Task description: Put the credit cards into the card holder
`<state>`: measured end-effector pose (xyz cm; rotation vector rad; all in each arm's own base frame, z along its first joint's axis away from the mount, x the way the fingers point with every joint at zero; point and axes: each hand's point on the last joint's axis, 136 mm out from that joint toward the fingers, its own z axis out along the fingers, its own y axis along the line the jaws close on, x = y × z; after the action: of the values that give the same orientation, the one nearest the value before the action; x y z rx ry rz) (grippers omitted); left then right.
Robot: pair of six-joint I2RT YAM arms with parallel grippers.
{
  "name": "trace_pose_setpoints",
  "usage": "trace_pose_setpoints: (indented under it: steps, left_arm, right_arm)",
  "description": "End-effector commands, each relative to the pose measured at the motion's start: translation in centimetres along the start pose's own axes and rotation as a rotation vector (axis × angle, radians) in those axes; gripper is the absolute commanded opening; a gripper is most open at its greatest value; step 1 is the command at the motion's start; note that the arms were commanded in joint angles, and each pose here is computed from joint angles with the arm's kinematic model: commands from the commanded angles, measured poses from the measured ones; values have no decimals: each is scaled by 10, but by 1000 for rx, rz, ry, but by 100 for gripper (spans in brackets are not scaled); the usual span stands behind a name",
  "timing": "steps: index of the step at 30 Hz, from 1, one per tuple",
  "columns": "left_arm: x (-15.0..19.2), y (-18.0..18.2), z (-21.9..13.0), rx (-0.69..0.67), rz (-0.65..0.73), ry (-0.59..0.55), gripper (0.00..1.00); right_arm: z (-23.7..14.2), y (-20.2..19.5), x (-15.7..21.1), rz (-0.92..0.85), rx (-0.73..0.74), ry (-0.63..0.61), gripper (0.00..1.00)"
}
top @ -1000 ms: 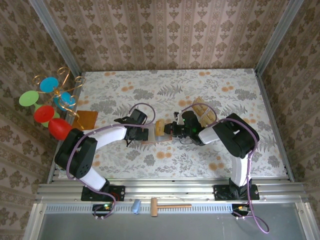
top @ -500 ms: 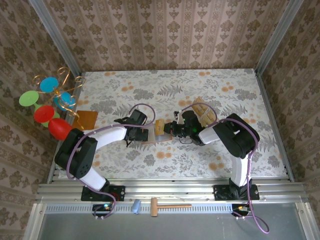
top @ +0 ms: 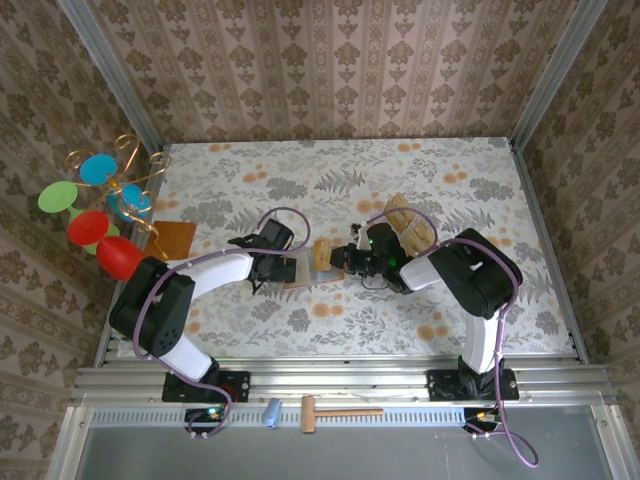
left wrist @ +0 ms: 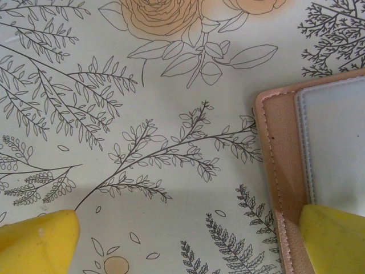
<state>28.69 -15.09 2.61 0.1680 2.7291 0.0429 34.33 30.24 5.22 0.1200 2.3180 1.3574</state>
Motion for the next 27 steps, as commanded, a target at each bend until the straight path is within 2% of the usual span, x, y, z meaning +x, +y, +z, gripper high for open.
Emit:
trace_pose_setpoints:
  steps: [1, 11, 27]
  left_arm:
    - [13, 9, 6, -34, -2, 44, 100]
    - [13, 8, 7, -34, 0, 46, 100]
    - [13, 9, 6, -36, 0, 46, 100]
  right_arm:
    - [-5, 20, -14, -41, -54, -48, 0]
    - [10, 25, -4, -58, -100, 15, 0]
    - [18, -1, 9, -50, -56, 46, 0]
